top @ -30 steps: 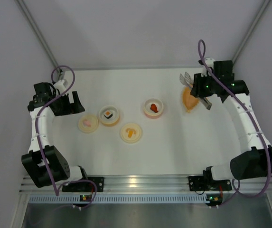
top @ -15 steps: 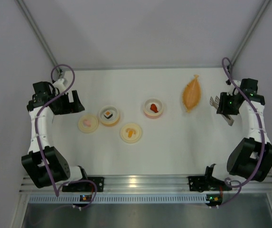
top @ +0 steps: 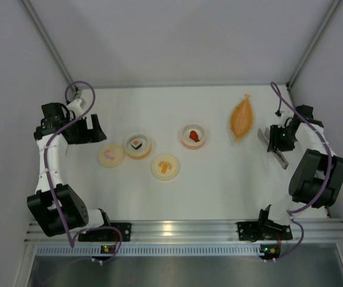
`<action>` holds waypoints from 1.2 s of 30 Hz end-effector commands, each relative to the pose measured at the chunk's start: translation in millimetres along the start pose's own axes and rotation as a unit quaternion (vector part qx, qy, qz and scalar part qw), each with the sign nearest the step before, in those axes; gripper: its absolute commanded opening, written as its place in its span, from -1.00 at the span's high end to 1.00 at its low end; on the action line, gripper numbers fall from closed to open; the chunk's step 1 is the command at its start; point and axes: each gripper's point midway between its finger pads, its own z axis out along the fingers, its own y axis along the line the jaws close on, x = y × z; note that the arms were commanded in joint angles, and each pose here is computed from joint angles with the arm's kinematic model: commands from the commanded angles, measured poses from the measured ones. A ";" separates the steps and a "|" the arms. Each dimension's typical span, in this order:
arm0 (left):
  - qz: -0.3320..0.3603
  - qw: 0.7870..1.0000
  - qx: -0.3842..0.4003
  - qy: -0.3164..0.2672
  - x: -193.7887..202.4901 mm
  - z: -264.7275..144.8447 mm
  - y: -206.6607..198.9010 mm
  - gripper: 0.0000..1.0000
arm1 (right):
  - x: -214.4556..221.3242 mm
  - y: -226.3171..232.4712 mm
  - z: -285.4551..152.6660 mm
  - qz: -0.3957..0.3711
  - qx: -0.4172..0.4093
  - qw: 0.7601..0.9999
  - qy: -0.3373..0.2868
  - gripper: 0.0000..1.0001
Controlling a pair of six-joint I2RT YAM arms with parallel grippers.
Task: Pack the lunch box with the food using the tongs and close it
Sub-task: Place the clamp at the center of the board.
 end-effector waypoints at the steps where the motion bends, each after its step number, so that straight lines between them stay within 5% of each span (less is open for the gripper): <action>1: 0.029 0.999 0.003 -0.021 -14.1 -11.0 -3.0 -0.96 | -4.9 -1.5 4.7 -0.038 -0.006 0.999 -0.015 0.20; 13: 0.068 0.997 0.023 0.024 11.3 -10.9 -5.5 -0.96 | 47.2 -0.2 23.2 -0.047 -0.012 0.997 0.056 -0.24; 21: 0.100 0.993 0.008 0.064 47.2 -13.5 1.3 -0.96 | 59.6 -5.9 39.0 -0.051 -0.008 0.996 0.077 -0.32; 25: 0.108 0.991 0.016 0.084 61.0 -15.2 -0.6 -0.96 | 58.9 -7.5 39.4 -0.061 -0.006 0.995 0.073 -0.74; 36: 0.120 0.986 0.017 0.116 79.1 -32.2 -6.1 -0.96 | 37.9 5.9 9.7 -0.057 -0.022 0.997 0.036 -0.99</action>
